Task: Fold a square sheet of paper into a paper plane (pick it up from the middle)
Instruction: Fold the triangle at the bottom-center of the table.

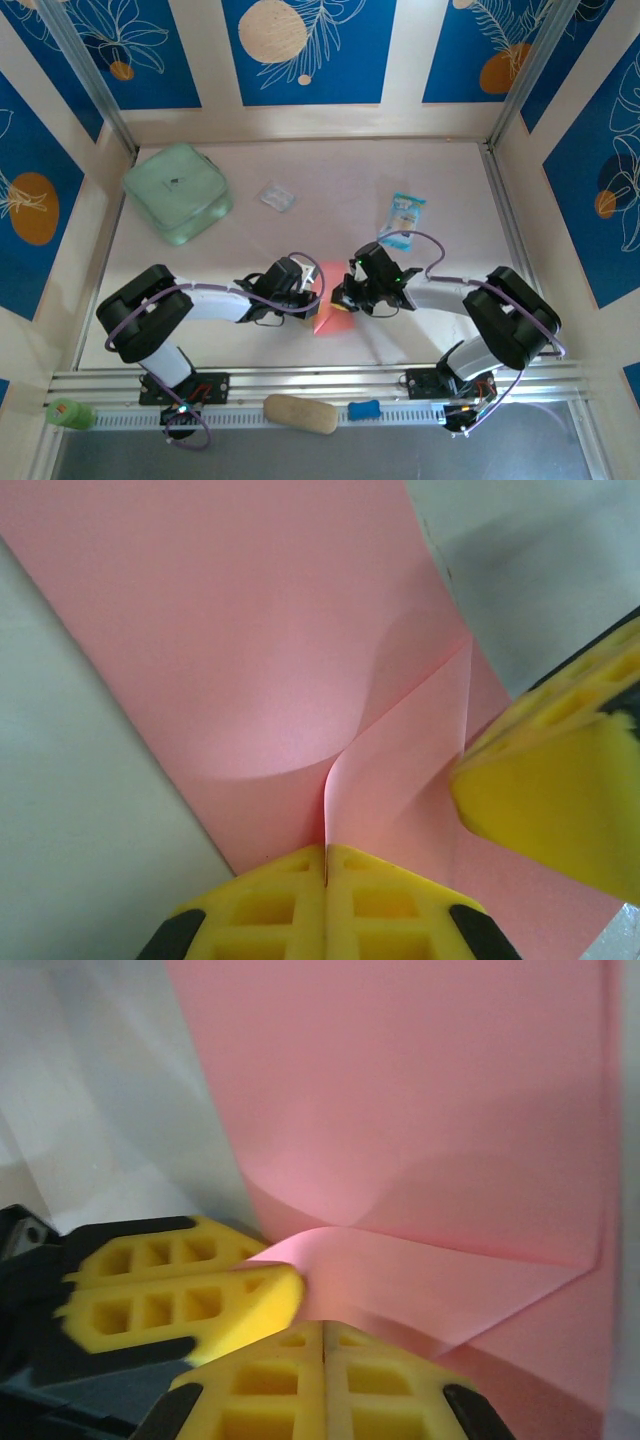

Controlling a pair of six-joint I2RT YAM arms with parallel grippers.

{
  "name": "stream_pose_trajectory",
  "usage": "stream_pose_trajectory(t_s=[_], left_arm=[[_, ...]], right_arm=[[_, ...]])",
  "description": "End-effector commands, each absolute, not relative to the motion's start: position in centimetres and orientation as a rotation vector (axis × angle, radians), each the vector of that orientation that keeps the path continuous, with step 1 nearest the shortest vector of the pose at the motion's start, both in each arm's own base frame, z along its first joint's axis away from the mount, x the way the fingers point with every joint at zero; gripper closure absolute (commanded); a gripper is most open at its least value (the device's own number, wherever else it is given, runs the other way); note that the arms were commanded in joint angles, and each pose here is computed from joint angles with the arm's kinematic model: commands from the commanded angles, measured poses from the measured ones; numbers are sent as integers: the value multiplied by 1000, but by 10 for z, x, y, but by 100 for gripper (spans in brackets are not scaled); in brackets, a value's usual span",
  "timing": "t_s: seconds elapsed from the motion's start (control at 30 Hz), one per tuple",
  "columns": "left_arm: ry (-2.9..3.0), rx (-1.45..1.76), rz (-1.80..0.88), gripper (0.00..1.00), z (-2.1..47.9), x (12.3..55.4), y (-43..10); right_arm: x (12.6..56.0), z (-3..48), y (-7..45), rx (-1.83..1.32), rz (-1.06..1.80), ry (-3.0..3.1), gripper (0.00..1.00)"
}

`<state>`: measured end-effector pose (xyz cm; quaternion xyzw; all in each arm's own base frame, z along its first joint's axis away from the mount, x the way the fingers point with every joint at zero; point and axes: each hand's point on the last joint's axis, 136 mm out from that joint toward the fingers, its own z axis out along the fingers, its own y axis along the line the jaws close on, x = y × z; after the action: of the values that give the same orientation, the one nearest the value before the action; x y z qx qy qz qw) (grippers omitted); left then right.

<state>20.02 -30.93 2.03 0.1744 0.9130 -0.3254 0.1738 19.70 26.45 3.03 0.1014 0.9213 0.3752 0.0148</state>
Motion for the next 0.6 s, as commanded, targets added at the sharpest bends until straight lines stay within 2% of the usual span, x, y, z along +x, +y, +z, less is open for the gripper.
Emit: stream_pose_trajectory(t_s=[0.0, 0.17, 0.4, 0.57], left_arm=[[2642, 526, -895, 100, 11, 192, -305], [2642, 526, -897, 100, 11, 192, -305], [2642, 528, -895, 100, 12, 192, -305], [2644, 530, -895, 100, 11, 192, -305]], right_arm=[[188, 9, 256, 375, 1129, 2911, 98], [181, -1, 248, 413, 1099, 2940, 98], [195, 36, 262, 318, 1175, 2859, 98], [199, 45, 272, 278, 1227, 2834, 97]])
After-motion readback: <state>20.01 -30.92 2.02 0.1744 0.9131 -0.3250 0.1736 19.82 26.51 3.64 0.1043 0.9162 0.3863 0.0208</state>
